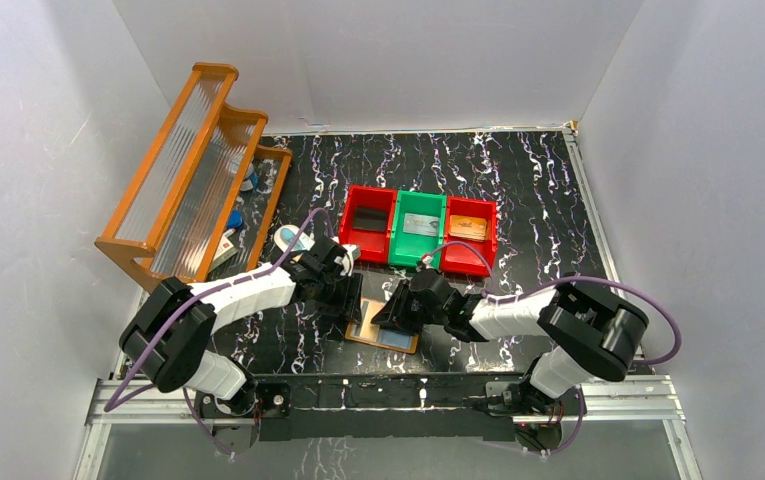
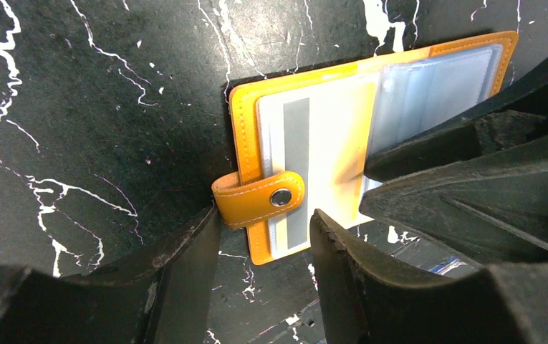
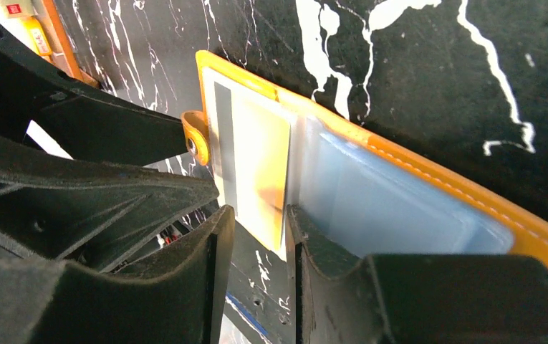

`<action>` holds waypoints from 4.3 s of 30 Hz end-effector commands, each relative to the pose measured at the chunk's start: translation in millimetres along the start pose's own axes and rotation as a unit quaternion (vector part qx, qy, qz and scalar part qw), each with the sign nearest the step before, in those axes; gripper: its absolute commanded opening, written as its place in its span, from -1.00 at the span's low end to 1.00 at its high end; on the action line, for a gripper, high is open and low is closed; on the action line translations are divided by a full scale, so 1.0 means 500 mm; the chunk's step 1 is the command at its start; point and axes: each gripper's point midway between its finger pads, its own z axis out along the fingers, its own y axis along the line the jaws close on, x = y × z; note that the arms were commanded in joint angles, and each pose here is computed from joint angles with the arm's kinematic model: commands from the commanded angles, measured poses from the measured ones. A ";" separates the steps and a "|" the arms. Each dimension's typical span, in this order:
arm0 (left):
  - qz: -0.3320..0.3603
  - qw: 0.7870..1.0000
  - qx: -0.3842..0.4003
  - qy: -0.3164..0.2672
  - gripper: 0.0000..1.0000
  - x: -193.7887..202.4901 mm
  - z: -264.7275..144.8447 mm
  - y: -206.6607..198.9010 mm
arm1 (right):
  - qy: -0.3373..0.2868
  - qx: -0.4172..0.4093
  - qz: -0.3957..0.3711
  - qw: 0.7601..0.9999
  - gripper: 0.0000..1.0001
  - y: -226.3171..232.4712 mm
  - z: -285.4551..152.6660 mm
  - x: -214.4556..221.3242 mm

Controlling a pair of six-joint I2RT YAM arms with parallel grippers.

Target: Take the credit cards out of the card holder

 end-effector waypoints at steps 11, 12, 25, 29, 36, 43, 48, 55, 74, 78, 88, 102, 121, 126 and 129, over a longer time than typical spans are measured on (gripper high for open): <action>0.013 0.999 0.016 0.036 -0.60 0.038 0.015 -0.012 | -0.004 -0.031 0.011 0.999 -0.50 0.001 0.023 0.002; 0.010 0.999 0.014 0.035 -0.64 0.039 0.015 -0.010 | -0.008 -0.042 0.013 0.999 -0.53 0.005 0.020 0.001; -0.015 0.999 0.005 0.037 -0.92 0.070 0.034 -0.009 | -0.013 -0.117 0.035 0.992 -0.64 0.046 0.017 0.001; -0.029 0.999 0.010 0.028 -0.99 0.073 0.032 -0.010 | -0.021 -0.128 0.038 0.991 -0.77 0.026 0.004 0.004; -0.037 0.999 -0.018 0.016 -1.00 0.076 0.028 0.013 | -0.028 -0.125 0.035 0.991 -0.89 0.012 -0.012 0.004; -0.041 0.997 -0.066 0.012 -1.00 0.077 0.023 0.046 | -0.017 -0.079 0.031 0.996 -0.78 -0.035 -0.033 0.014; -0.044 0.996 -0.071 0.012 -1.00 0.078 0.023 0.050 | -0.021 -0.065 0.046 0.997 -0.73 -0.069 -0.053 0.017; -0.045 0.996 -0.072 0.005 -1.00 0.073 0.017 0.049 | -0.014 -0.052 0.063 0.997 -0.67 -0.101 -0.064 0.023; -0.046 0.993 -0.071 -0.088 0.09 0.011 -0.086 0.025 | -0.025 0.013 0.067 0.997 -0.75 -0.147 -0.076 0.008; -0.039 0.991 -0.044 -0.123 0.19 -0.022 -0.123 -0.005 | -0.022 0.015 0.065 0.998 -0.75 -0.148 -0.072 0.009; 0.066 0.983 0.162 -0.058 0.15 -0.030 -0.107 -0.195 | -0.011 0.026 0.064 0.998 -0.75 -0.152 -0.060 0.014; 0.044 0.994 0.104 0.011 -0.04 0.028 0.020 -0.151 | -0.005 0.020 0.066 0.998 -0.72 -0.152 -0.055 0.017; 0.007 0.999 0.009 0.036 -0.31 0.076 0.073 -0.065 | -0.001 0.014 0.071 0.997 -0.67 -0.153 -0.057 0.019; -0.002 0.999 -0.024 0.044 -0.36 0.091 0.082 -0.034 | -0.007 0.007 0.073 0.997 -0.68 -0.152 -0.066 0.014; -0.004 0.998 -0.033 0.047 -0.42 0.092 0.088 -0.028 | -0.008 0.002 0.077 0.997 -0.69 -0.152 -0.071 0.012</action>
